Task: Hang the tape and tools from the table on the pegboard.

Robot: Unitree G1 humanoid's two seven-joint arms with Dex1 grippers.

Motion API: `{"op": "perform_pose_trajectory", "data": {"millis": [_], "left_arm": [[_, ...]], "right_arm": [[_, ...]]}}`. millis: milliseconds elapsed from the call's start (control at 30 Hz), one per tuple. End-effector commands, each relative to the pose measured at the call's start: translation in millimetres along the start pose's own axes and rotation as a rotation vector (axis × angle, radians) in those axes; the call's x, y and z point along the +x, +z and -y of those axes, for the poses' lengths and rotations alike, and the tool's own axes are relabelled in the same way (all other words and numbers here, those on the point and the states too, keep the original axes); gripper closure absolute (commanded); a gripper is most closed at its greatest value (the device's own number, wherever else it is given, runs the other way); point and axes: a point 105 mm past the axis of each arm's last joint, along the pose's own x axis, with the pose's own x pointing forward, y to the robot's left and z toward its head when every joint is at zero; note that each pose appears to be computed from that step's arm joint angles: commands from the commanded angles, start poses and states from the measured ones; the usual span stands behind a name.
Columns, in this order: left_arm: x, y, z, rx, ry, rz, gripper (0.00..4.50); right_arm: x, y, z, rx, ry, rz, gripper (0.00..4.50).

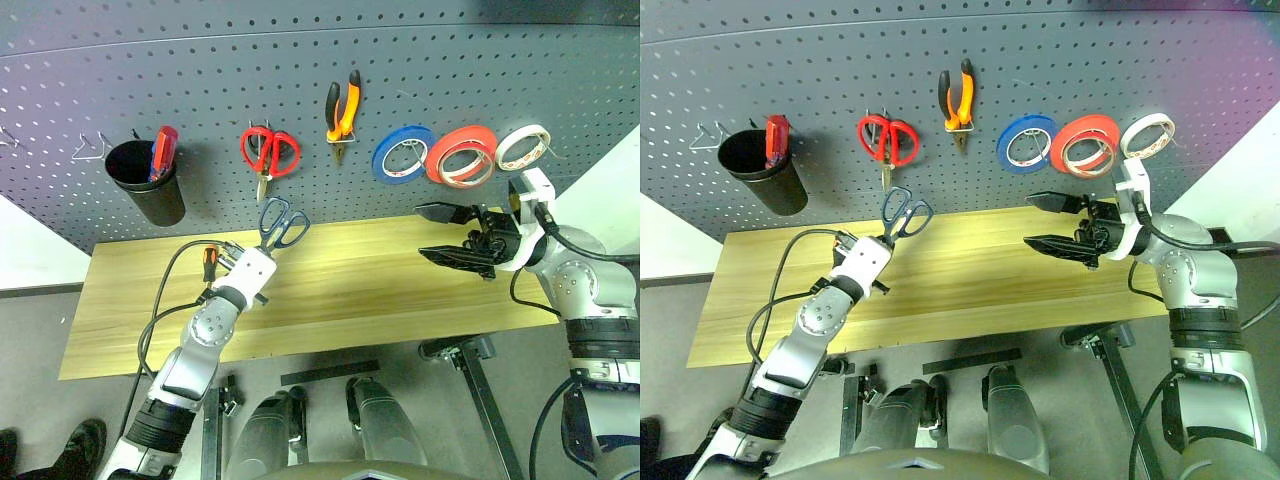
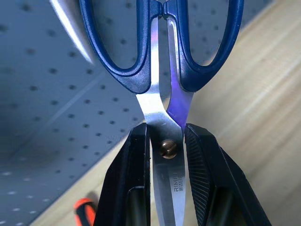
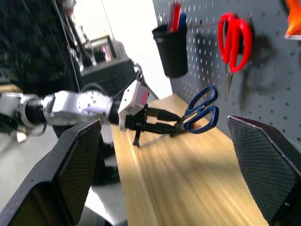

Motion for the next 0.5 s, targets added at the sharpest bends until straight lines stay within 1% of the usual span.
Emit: {"op": "perform_pose_trajectory", "data": {"millis": [33, 133, 267, 500], "left_arm": [[-8, 25, -14, 0.053, 0.059, 0.133, 3.8], [-12, 30, -14, 0.059, 0.063, 0.174, 3.8], [-16, 44, -23, 0.094, 0.124, 0.252, 3.8], [-23, 61, -35, 0.145, 0.18, 0.346, 3.8]], "right_arm": [[-3, 11, 0, -0.034, -0.004, 0.054, 0.0], [-3, 11, 0, -0.037, -0.01, 0.054, 0.0], [-3, 13, 2, -0.042, -0.017, 0.058, 0.0], [-6, 16, 6, -0.04, -0.026, 0.075, 0.0]]}}
